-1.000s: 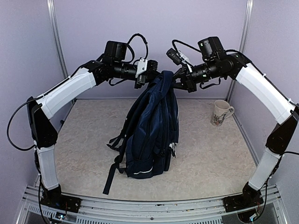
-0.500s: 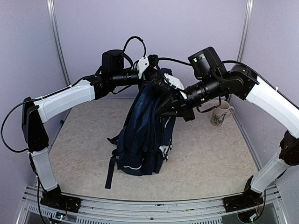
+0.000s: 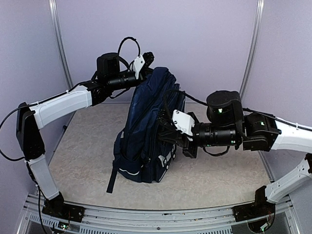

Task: Pack the student bag
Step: Reset both arms

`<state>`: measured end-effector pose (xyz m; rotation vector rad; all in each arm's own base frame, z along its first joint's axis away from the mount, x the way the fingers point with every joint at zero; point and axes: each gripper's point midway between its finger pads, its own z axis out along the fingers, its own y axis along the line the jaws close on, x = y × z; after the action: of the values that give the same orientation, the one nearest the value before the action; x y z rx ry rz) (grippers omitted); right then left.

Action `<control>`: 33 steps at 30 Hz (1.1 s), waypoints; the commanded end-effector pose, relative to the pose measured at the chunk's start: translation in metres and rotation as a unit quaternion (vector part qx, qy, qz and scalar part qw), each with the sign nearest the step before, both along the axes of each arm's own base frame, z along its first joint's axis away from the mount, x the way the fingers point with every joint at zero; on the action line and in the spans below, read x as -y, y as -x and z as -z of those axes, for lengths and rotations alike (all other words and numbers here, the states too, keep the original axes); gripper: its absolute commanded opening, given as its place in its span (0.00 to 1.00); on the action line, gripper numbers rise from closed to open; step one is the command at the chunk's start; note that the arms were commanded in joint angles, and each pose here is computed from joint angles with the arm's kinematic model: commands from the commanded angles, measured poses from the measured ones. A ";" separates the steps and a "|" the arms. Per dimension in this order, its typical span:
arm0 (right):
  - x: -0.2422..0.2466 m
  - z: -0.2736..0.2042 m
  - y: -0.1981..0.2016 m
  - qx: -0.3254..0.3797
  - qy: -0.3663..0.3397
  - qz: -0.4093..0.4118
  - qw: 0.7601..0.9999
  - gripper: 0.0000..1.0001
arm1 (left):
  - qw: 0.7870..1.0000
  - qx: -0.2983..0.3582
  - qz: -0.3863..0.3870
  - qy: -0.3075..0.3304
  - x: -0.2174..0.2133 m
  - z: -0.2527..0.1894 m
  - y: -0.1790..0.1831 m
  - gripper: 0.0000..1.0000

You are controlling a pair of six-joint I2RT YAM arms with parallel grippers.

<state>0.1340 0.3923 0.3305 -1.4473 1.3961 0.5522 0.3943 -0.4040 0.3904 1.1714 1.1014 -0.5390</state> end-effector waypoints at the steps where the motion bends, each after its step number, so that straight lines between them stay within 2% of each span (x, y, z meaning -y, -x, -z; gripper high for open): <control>1: -0.012 0.054 0.018 0.034 0.032 -0.018 0.999 0.00 | 0.991 -0.087 -0.102 -0.012 -0.045 0.032 -0.045 0.00; 4: -0.014 0.106 0.016 0.074 0.092 -0.013 0.993 0.00 | 0.987 -0.097 -0.127 -0.020 -0.050 0.036 -0.049 0.00; 7: -0.011 0.135 0.014 0.075 0.130 -0.005 0.989 0.00 | 0.986 -0.100 -0.132 -0.031 -0.053 0.051 -0.049 0.00; 13: 0.006 0.151 0.025 0.055 0.142 -0.020 0.988 0.00 | 0.986 -0.096 -0.132 -0.035 -0.054 0.053 -0.048 0.00; 15: 0.001 0.143 0.027 0.042 0.135 -0.025 0.990 0.00 | 0.986 -0.095 -0.130 -0.036 -0.054 0.052 -0.048 0.00; 16: -0.006 0.126 0.029 0.034 0.118 -0.025 0.992 0.10 | 0.987 -0.094 -0.129 -0.036 -0.053 0.052 -0.047 0.00; 17: -0.014 0.103 0.031 0.024 0.092 -0.031 0.995 0.35 | 0.987 -0.093 -0.127 -0.036 -0.053 0.051 -0.046 0.00; 18: -0.021 0.074 0.035 0.017 0.060 -0.040 0.997 0.53 | 0.987 -0.092 -0.127 -0.037 -0.053 0.051 -0.045 0.00; 19: -0.028 0.034 0.044 0.012 0.011 -0.063 0.998 0.86 | 0.987 -0.093 -0.127 -0.038 -0.053 0.053 -0.046 0.00; 20: -0.029 0.002 0.055 0.007 -0.032 -0.093 0.995 0.98 | 0.987 -0.094 -0.127 -0.039 -0.053 0.054 -0.046 0.00; 22: -0.019 -0.053 0.079 -0.002 -0.109 -0.163 0.980 1.00 | 0.987 -0.095 -0.125 -0.041 -0.052 0.056 -0.044 0.00; 23: -0.008 -0.075 0.096 -0.011 -0.143 -0.220 0.965 1.00 | 0.987 -0.096 -0.123 -0.042 -0.051 0.058 -0.043 0.00; 25: 0.016 -0.113 0.101 -0.007 -0.202 -0.254 0.946 1.00 | 0.987 -0.096 -0.121 -0.044 -0.050 0.060 -0.040 0.00; 27: 0.037 -0.141 0.077 -0.005 -0.259 -0.207 0.943 1.00 | 0.987 -0.097 -0.121 -0.046 -0.048 0.062 -0.038 0.00; 29: 0.053 -0.146 0.019 -0.034 -0.283 -0.090 0.954 1.00 | 0.986 -0.098 -0.123 -0.046 -0.048 0.062 -0.036 0.00; 31: 0.067 -0.113 -0.055 -0.088 -0.248 0.069 0.962 1.00 | 0.986 -0.102 -0.125 -0.042 -0.050 0.062 -0.035 0.00; 33: 0.083 -0.058 -0.114 -0.152 -0.183 0.199 0.951 1.00 | 0.985 -0.108 -0.131 -0.036 -0.052 0.062 -0.034 0.00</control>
<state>0.1477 0.3232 0.4776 -1.0361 1.1078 0.8823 0.4139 -0.3670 0.3833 1.0465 1.2325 -0.4782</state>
